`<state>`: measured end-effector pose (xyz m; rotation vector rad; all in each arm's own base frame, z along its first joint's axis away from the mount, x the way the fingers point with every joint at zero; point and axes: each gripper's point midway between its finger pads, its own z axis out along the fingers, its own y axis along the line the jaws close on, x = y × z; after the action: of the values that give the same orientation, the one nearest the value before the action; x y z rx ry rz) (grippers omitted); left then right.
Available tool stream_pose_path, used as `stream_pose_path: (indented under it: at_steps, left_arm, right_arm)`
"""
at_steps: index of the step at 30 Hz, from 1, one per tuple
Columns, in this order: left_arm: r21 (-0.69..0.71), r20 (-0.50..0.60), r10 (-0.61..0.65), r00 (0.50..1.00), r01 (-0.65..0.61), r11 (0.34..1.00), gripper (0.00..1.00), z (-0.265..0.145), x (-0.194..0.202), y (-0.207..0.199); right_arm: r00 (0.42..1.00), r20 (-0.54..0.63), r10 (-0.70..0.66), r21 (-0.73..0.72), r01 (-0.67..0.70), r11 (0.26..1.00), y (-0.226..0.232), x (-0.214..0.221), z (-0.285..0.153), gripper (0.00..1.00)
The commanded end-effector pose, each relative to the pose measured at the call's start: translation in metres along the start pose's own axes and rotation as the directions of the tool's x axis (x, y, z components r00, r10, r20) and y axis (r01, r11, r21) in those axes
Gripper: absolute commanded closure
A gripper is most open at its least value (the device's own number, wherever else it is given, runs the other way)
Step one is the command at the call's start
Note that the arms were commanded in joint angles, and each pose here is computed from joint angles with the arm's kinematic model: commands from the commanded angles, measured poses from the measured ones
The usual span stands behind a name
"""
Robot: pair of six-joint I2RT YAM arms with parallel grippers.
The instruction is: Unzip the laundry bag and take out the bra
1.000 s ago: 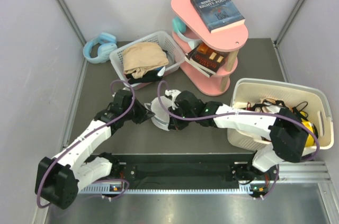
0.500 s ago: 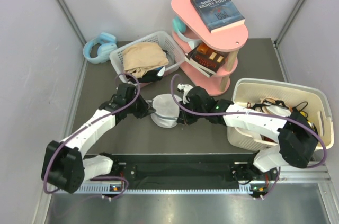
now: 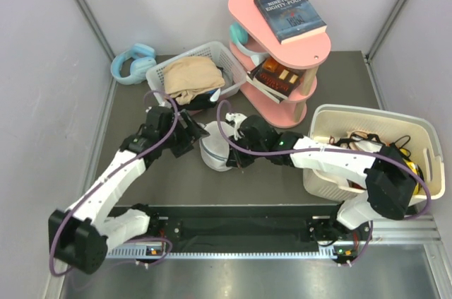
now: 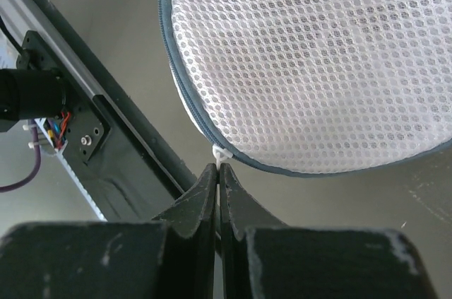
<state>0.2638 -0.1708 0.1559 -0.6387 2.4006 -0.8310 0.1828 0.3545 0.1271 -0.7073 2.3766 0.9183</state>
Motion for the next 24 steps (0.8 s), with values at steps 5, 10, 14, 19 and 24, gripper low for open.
stream_pose_path:
  at_steps: [5, 10, 14, 19, 24]
  left_arm:
    - [-0.024, 0.031, -0.089, 0.996, 0.09, 0.996, 0.17, -0.033, 0.021, 0.03]
    - [0.031, -0.012, -0.114, 0.993, 0.114, 0.993, 0.18, -0.023, 0.031, 0.024]
    - [0.056, -0.049, -0.115, 0.992, 0.118, 0.991, 0.19, -0.01, 0.035, 0.015]
    - [0.069, -0.066, -0.124, 0.99, 0.128, 0.989, 0.23, -0.001, 0.037, 0.012]
    - [0.065, -0.062, -0.128, 0.99, 0.132, 0.989, 0.46, 0.007, 0.037, 0.015]
  right_arm:
    - [0.998, 0.025, -0.06, -0.062, 0.061, 0.996, 0.03, -0.017, 0.002, 1.0]
    - [0.997, 0.015, -0.077, -0.069, 0.078, 0.995, 0.034, -0.016, 0.005, 1.0]
    - [0.997, 0.015, -0.076, -0.106, 0.077, 0.991, 0.042, -0.016, 0.01, 1.0]
    - [0.996, -0.012, -0.089, -0.11, 0.087, 0.99, 0.048, -0.022, 0.021, 1.0]
    - [0.993, -0.028, -0.114, -0.109, 0.111, 0.988, 0.048, -0.019, 0.022, 1.0]
